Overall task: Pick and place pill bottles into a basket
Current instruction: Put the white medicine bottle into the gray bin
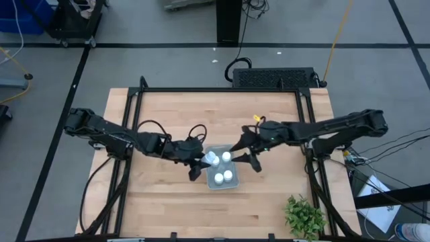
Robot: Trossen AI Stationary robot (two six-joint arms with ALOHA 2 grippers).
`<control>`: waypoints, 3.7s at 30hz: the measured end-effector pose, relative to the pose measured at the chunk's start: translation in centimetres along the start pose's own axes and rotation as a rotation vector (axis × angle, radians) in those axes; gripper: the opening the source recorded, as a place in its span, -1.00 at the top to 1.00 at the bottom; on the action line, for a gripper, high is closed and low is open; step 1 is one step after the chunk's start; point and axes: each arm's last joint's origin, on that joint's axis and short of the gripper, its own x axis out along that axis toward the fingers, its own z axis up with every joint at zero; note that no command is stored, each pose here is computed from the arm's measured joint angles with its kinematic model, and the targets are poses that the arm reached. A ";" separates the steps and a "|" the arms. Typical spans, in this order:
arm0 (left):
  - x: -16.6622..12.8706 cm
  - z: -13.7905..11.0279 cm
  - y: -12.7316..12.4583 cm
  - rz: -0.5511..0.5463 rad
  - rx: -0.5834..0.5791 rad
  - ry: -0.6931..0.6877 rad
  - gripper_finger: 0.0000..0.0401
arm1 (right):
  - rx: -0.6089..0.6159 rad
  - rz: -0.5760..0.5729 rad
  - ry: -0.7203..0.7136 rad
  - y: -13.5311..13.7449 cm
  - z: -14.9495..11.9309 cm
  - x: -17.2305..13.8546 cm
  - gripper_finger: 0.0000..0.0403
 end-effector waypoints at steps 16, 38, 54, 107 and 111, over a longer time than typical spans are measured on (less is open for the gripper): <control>-0.1 -0.1 -0.9 -0.052 0.066 -0.021 0.11 | 0.073 0.148 0.030 -2.8 2.6 3.9 -0.18; -0.1 0.0 -0.9 -0.049 0.069 -0.031 0.11 | 0.107 0.191 -0.018 -1.9 2.2 6.1 -0.19; 0.0 -0.5 -0.7 -0.022 0.068 0.001 0.11 | 0.134 0.190 -0.030 -2.4 1.3 8.1 -0.18; -0.2 -0.3 -1.6 -0.023 0.131 -0.066 0.01 | 0.092 0.157 -0.024 -2.8 1.5 7.6 0.26; -0.2 -0.7 -1.2 0.061 0.144 -0.043 -0.14 | 0.092 0.102 0.028 -2.8 1.2 6.8 0.26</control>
